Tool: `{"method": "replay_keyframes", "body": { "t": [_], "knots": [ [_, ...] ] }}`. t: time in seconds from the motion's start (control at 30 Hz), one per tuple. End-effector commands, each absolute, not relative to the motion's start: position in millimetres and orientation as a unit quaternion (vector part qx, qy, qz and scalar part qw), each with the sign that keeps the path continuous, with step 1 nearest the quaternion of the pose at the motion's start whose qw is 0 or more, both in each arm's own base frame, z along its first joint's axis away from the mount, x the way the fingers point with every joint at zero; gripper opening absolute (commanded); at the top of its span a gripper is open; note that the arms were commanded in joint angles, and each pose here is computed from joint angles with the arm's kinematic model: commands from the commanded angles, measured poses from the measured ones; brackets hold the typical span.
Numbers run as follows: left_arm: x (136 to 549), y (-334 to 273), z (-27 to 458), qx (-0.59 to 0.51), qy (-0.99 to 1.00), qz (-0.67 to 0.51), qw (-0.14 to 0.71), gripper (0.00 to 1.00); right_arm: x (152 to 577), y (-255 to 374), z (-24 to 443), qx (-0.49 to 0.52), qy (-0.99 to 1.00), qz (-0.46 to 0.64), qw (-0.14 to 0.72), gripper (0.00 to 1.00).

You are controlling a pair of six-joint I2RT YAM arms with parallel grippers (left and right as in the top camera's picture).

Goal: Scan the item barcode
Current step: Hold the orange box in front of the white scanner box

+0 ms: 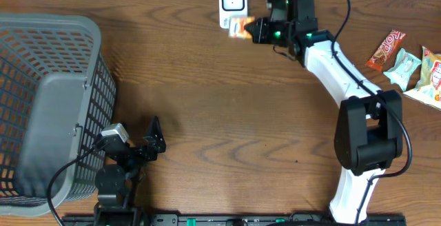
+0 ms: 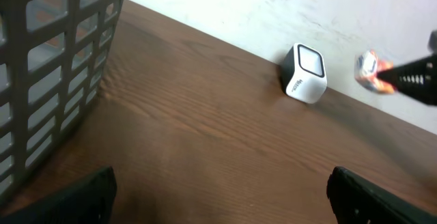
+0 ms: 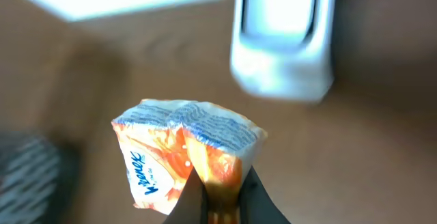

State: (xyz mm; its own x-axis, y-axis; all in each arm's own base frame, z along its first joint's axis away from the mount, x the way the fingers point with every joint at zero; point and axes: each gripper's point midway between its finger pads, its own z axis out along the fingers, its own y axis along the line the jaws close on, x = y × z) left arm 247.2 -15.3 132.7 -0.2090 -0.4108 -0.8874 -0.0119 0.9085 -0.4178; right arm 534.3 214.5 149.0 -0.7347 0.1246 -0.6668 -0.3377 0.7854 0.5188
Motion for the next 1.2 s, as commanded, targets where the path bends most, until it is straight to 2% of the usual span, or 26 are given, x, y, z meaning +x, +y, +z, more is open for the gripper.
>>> {"method": "replay_keyframes", "body": {
  "t": [0.0, 0.33, 0.53, 0.73, 1.17],
  "knots": [
    [245, -16, 116, -0.145, 0.775, -0.164, 0.593, 0.98, 568, 193, 154, -0.079, 0.865, 0.174, 0.465, 0.01],
    [245, -16, 116, -0.145, 0.775, -0.164, 0.593, 0.98, 628, 207, 144, -0.071, 0.76, 0.171, 0.623, 0.01],
    [245, -16, 116, -0.145, 0.775, -0.164, 0.593, 0.98, 637, 214, 130, -0.073, 0.69, 0.187, 0.696, 0.01],
    [245, -16, 116, -0.145, 0.775, -0.164, 0.593, 0.98, 635, 229, 105, -0.088, 0.696, 0.201, 0.683, 0.01],
    [245, -16, 116, -0.145, 0.775, -0.164, 0.593, 0.98, 646, 252, 103, -0.136, 0.71, 0.17, 0.67, 0.01]
  ]
}}
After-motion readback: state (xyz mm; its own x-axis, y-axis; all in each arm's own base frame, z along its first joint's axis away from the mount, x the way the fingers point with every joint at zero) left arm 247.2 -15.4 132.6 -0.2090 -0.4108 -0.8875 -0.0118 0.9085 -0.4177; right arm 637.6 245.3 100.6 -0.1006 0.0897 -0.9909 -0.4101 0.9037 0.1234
